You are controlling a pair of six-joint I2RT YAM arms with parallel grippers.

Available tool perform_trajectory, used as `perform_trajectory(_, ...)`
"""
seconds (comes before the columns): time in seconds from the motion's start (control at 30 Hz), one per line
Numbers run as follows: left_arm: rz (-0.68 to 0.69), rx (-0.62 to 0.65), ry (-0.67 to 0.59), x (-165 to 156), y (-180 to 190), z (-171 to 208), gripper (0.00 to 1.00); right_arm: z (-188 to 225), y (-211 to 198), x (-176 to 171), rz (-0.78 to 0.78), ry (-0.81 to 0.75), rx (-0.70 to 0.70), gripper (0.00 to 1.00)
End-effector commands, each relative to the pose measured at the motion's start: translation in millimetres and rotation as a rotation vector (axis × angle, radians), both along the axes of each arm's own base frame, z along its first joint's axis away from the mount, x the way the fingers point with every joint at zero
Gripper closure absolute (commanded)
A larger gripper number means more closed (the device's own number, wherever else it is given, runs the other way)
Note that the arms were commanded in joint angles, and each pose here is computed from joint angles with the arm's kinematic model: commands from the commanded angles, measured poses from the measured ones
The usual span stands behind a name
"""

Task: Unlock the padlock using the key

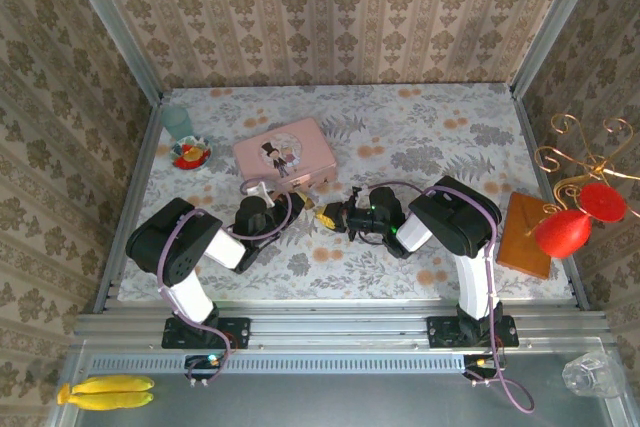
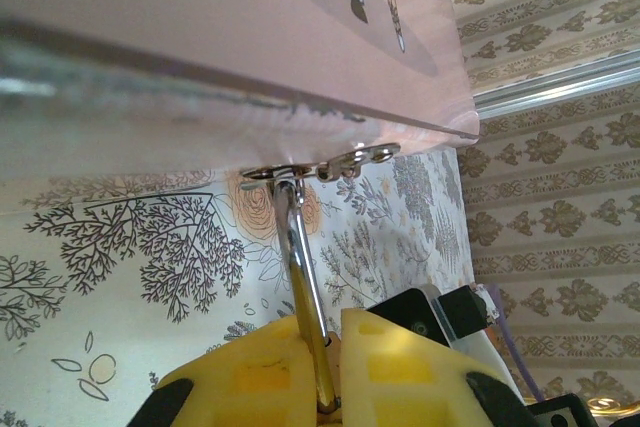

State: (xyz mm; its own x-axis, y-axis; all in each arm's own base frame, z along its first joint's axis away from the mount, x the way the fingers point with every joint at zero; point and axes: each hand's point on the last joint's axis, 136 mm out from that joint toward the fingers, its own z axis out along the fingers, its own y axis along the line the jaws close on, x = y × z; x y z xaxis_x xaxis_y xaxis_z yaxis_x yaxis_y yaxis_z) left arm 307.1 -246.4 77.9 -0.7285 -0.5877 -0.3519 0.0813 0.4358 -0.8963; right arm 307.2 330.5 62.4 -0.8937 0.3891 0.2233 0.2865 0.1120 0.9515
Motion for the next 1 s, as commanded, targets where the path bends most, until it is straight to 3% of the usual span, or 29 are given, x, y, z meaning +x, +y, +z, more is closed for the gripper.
perform_trajectory(0.0,-0.041,-0.127,-0.072,2,-18,41,1.0,14,4,8,-0.006,-0.043,0.038,1.0)
perform_trajectory(0.97,-0.102,-0.13,-0.044,-9,-39,35,1.0,8,2,17,-0.025,-0.032,0.034,1.0)
